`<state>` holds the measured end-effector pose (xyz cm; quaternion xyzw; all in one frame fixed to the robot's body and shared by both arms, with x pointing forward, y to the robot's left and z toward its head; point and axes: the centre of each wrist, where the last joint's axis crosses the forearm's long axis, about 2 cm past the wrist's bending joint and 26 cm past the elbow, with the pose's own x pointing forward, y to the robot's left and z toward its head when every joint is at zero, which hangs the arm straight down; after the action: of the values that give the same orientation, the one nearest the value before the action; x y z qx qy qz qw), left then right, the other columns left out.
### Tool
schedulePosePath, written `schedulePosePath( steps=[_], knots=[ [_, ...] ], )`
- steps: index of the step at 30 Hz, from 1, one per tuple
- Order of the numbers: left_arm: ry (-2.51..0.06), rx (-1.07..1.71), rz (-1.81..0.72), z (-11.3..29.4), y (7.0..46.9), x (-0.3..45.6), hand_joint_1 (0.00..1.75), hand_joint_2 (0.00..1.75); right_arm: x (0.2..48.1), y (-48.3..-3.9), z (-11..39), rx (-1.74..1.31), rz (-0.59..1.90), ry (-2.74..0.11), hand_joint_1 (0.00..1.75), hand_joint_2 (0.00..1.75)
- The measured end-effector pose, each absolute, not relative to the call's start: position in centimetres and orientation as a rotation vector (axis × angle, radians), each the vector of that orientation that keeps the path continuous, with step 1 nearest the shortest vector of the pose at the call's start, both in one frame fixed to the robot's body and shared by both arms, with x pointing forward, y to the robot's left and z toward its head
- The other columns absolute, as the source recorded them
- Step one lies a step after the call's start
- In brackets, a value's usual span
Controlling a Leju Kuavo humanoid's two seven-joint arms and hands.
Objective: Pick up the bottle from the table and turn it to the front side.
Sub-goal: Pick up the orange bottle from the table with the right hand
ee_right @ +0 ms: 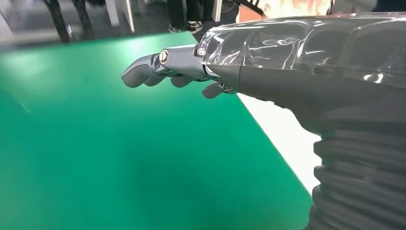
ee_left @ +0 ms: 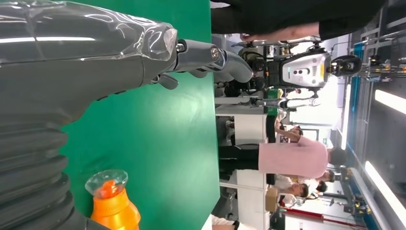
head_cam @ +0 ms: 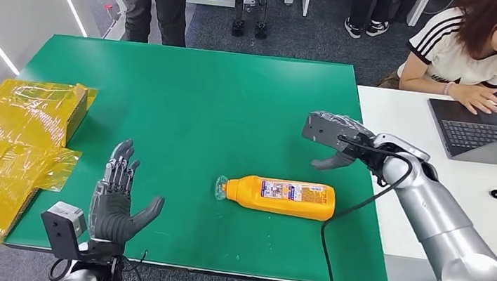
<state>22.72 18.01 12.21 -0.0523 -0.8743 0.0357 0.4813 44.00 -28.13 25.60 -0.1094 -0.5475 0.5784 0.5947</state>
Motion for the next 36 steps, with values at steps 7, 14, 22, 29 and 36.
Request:
schedulePosePath(
  steps=[7,14,22,29,36],
  knots=[
    [-2.119,-0.164,0.059,12.7,17.8,23.7,0.00,1.75,45.5,-27.1,29.8,-0.279,1.488,-1.122,0.00,1.75],
    [-2.115,-0.190,0.040,12.7,17.4,24.4,0.00,1.75,45.7,-26.1,29.7,-0.318,1.545,-1.078,0.00,1.75],
    [-2.111,-0.216,0.048,12.8,17.2,25.0,0.00,1.75,45.4,-25.1,26.8,-0.305,1.614,-1.004,0.00,1.75],
    [-2.106,-0.217,0.045,12.7,17.2,25.2,0.00,1.75,45.3,-25.0,25.9,-0.308,1.632,-0.968,0.00,1.75],
    [-2.101,-0.222,0.048,12.6,17.1,25.3,0.00,1.75,45.0,-24.7,24.9,-0.279,1.660,-0.949,0.00,1.75]
  ],
)
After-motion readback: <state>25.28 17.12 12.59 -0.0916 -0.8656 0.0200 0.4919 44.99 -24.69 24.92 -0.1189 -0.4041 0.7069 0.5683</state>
